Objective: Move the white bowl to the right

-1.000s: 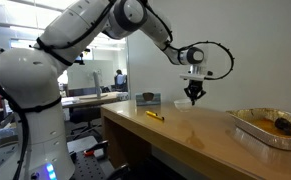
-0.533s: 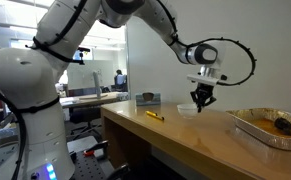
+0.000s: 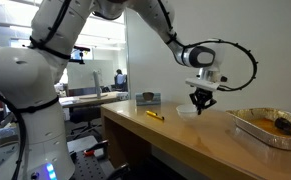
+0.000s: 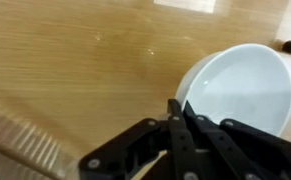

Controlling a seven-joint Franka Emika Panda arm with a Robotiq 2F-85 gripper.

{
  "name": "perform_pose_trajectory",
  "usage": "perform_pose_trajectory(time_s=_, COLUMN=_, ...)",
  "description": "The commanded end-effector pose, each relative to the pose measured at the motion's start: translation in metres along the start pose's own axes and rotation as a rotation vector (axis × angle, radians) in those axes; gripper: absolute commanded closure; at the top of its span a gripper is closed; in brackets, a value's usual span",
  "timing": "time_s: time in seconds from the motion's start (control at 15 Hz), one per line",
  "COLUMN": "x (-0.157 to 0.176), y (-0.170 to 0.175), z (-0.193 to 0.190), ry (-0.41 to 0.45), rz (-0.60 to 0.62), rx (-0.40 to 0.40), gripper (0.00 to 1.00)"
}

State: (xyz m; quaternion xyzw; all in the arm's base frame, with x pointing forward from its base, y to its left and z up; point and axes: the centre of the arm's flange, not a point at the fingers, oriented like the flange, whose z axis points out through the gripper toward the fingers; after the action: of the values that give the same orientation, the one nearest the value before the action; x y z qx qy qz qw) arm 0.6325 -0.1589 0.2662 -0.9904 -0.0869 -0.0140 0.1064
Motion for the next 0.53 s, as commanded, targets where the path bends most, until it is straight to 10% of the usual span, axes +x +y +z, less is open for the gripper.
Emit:
perform_pose_trajectory(time_s=0.0, x=-0.0148, y=-0.0144, z=0.0021, ry=0.045, rz=-0.018, rx=-0.002, gripper=0.99)
perform_pose_trajectory(time_s=0.47, x=-0.0195, y=-0.0191, z=0.0117, ry=0.034, rz=-0.016, rx=0.020, gripper=0.99)
